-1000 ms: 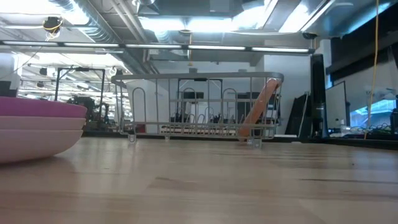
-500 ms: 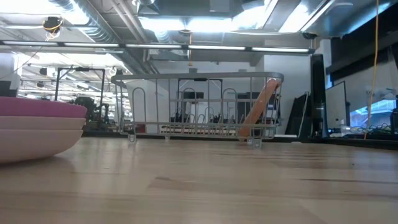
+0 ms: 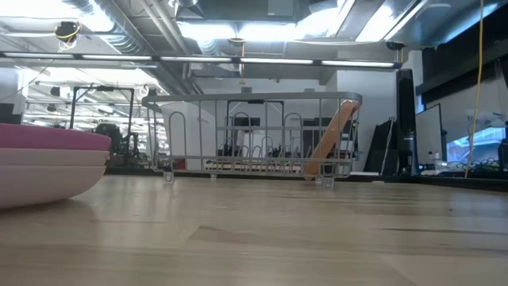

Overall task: Sort dishes
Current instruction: Put the light pink plate into the dish rack

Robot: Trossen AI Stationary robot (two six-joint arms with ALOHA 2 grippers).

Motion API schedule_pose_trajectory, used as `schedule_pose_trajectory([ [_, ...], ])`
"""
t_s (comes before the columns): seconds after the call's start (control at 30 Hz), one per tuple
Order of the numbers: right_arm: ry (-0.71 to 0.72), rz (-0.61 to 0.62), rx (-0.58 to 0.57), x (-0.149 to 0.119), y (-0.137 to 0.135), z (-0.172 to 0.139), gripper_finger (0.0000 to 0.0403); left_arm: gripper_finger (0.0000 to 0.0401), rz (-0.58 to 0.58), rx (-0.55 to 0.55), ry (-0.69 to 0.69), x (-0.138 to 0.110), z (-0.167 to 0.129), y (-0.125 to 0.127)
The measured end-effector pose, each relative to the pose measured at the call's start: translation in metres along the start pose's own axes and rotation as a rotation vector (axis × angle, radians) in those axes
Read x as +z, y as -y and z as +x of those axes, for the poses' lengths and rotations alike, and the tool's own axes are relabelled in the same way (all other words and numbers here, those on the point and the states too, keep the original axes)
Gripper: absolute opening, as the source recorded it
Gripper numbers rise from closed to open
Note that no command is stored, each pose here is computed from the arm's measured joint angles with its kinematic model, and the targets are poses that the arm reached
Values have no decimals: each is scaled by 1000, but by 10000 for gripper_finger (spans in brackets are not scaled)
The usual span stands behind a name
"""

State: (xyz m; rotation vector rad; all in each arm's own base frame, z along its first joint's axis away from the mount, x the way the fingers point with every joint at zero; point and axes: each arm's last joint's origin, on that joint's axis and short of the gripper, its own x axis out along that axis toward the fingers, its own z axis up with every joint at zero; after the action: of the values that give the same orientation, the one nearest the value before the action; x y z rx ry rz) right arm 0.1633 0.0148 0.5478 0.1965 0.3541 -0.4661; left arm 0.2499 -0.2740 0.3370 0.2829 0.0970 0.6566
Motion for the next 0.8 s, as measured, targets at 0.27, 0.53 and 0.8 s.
schedule_pose_trajectory([
  [0.27, -220, -47, -147, -41, 3, 20, 7, 155, -27, 17, -5, -11, 6, -3],
  [0.53, -134, 60, -107, -111, 10, 50, 7, 155, -70, -9, -30, -24, 10, -7],
  [0.8, 389, 271, 296, -168, 4, 93, 7, 155, -89, -2, -37, -27, 14, -8],
])
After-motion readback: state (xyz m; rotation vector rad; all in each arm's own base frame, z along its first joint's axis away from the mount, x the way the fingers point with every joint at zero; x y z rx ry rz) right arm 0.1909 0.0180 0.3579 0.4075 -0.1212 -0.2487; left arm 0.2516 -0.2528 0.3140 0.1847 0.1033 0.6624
